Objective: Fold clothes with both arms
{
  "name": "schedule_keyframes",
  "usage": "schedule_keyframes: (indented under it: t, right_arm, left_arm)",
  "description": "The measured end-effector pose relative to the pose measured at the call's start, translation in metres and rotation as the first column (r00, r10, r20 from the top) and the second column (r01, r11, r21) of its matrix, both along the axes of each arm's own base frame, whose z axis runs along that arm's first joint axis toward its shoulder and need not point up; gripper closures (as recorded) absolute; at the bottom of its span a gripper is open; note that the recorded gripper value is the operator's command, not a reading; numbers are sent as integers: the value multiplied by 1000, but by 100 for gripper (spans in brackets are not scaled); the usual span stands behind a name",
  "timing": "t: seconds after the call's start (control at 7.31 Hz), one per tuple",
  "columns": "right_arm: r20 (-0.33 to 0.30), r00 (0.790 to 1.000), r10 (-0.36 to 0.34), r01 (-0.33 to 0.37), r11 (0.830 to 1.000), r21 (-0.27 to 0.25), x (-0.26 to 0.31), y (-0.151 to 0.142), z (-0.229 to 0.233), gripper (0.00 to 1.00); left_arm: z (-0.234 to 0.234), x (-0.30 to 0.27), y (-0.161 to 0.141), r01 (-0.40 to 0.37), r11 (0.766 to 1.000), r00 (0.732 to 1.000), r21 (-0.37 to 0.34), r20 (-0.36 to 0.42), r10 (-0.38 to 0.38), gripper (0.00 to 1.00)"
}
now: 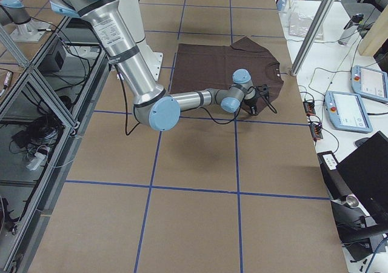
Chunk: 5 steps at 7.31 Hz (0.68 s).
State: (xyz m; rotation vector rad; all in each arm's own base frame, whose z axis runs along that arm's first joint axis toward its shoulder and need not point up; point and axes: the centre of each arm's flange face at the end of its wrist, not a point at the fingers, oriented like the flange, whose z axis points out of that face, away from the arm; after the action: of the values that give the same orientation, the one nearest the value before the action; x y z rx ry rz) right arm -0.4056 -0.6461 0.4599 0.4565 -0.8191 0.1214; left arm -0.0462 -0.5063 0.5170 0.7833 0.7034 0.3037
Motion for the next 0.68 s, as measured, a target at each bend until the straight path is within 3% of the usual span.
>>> schedule_keyframes:
  t: [0.27, 0.68]
  right_arm:
    - [10, 1000, 3, -3, 1000, 3, -3, -2, -22, 100]
    - [-87, 993, 85, -93, 992, -85, -41, -9, -131, 100]
  left_arm:
    - [0, 0, 0, 0, 1000, 1000, 0, 0, 0, 0]
    - [1, 0, 0, 0, 1000, 1000, -2, 0, 0, 0]
